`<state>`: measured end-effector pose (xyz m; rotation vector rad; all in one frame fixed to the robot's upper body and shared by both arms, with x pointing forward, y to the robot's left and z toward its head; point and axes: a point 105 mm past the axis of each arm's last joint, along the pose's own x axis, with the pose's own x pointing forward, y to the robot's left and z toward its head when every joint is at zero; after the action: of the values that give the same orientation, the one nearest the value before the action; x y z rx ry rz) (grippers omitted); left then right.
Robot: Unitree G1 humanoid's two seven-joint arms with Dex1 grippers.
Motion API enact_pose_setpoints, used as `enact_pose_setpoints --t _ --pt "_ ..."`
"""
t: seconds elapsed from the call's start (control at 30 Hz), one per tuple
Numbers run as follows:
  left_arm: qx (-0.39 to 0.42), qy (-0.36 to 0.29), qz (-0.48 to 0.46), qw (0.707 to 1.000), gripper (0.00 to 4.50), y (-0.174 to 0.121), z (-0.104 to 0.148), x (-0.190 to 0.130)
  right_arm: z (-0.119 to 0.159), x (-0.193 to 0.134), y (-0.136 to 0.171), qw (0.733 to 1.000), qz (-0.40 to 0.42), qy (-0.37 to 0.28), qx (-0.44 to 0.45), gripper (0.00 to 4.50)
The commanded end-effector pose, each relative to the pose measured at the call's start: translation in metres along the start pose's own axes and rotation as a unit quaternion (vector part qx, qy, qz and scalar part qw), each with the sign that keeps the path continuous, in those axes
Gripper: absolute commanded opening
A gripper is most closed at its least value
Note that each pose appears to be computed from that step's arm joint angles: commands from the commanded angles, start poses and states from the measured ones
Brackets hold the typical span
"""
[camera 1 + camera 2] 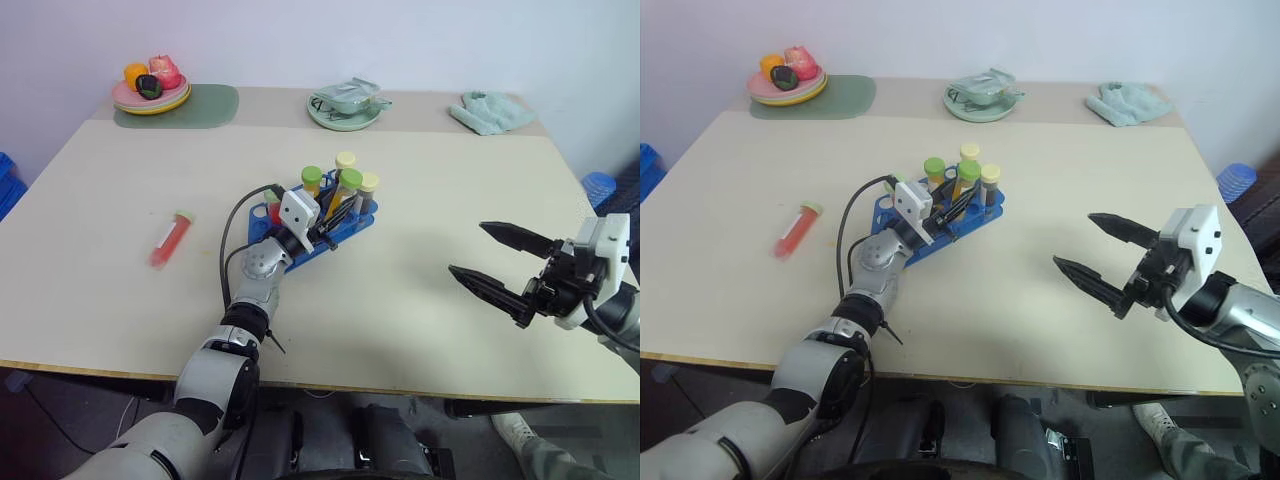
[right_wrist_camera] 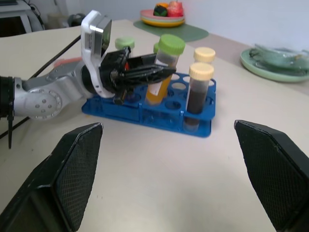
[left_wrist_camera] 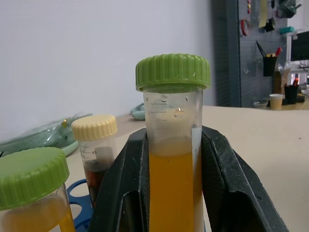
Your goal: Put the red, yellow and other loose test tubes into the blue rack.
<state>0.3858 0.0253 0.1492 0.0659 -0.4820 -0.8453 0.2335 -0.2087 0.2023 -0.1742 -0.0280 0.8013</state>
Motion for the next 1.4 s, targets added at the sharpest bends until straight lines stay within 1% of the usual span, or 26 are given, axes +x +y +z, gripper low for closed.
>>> enact_pose_setpoints --t 0.03,0.2,0.33,0.47,0.53,0.6,0.63,0.67,0.7,0.73,0.9,1.0,1.07,1.13,1.23,1.27,1.3,1.33,1.37,1.4 --pt "-0.031 0.026 0.004 0.999 0.81 -0.002 -0.017 -0.011 0.009 -0.008 0.003 1.000 0.000 -0.003 -0.024 4.50" --pt "-0.063 0.025 -0.005 0.998 0.81 -0.002 -0.018 -0.012 0.002 -0.021 0.004 1.000 -0.009 0.014 -0.015 4.50" --pt "-0.055 0.026 -0.007 0.998 0.81 -0.001 -0.018 -0.014 0.001 -0.025 0.004 1.000 -0.012 0.015 -0.013 4.50" --pt "-0.064 0.028 -0.008 0.998 0.81 -0.002 -0.022 -0.019 0.000 -0.025 0.006 1.000 -0.013 0.015 -0.011 4.50" --pt "-0.071 0.026 -0.012 0.997 1.85 -0.003 -0.022 -0.021 0.001 -0.024 0.007 1.000 -0.013 0.014 -0.012 4.50" --pt "-0.072 0.024 -0.008 0.997 2.69 -0.002 -0.022 -0.022 0.002 -0.023 0.007 1.000 -0.013 0.012 -0.012 4.50" --pt "-0.069 0.023 -0.003 0.997 3.24 -0.001 -0.022 -0.022 0.002 -0.023 0.007 1.000 -0.013 0.012 -0.012 4.50" --pt "-0.072 0.018 0.003 0.997 3.68 0.001 -0.021 -0.022 0.003 -0.022 0.007 1.000 -0.012 0.011 -0.013 4.50" --pt "-0.074 0.013 0.007 0.997 4.29 0.002 -0.019 -0.022 0.003 -0.022 0.007 1.000 -0.012 0.010 -0.013 4.50" --pt "-0.072 0.007 0.013 0.997 4.43 0.004 -0.017 -0.021 0.004 -0.021 0.006 1.000 -0.012 0.010 -0.013 4.50" --pt "-0.068 -0.010 0.026 0.997 4.43 0.011 -0.008 -0.023 0.005 -0.017 0.007 1.000 -0.009 0.007 -0.014 4.50" --pt "-0.053 -0.031 0.041 0.997 4.43 0.020 0.005 -0.022 0.006 -0.014 0.007 1.000 -0.006 0.005 -0.014 4.50" --pt "-0.043 -0.051 0.048 0.997 4.43 0.025 0.020 -0.024 0.005 -0.012 0.007 1.000 -0.003 0.005 -0.013 4.50" --pt "-0.031 -0.075 0.036 0.996 4.43 0.029 0.044 -0.033 0.003 -0.011 0.008 1.000 0.003 0.008 -0.013 4.50" --pt "-0.029 -0.086 0.040 0.995 4.43 0.035 0.066 -0.044 0.000 -0.009 0.008 1.000 0.008 0.010 -0.014 4.50" --pt "-0.027 -0.091 0.055 0.994 4.43 0.044 0.079 -0.049 0.000 -0.008 0.008 1.000 0.012 0.008 -0.014 4.50" --pt "-0.052 -0.103 0.094 0.989 4.43 0.062 0.096 -0.055 0.001 -0.005 0.007 1.000 0.017 0.003 -0.016 4.50" --pt "-0.059 -0.106 0.133 0.984 4.43 0.079 0.109 -0.062 0.002 -0.002 0.007 1.000 0.024 -0.003 -0.018 4.50" --pt "-0.066 -0.109 0.162 0.978 4.43 0.092 0.120 -0.066 0.003 0.000 0.008 0.999 0.031 -0.008 -0.020 4.50" --pt "-0.077 -0.100 0.199 0.972 4.43 0.107 0.125 -0.072 0.006 0.004 0.009 0.999 0.042 -0.016 -0.025 4.50"
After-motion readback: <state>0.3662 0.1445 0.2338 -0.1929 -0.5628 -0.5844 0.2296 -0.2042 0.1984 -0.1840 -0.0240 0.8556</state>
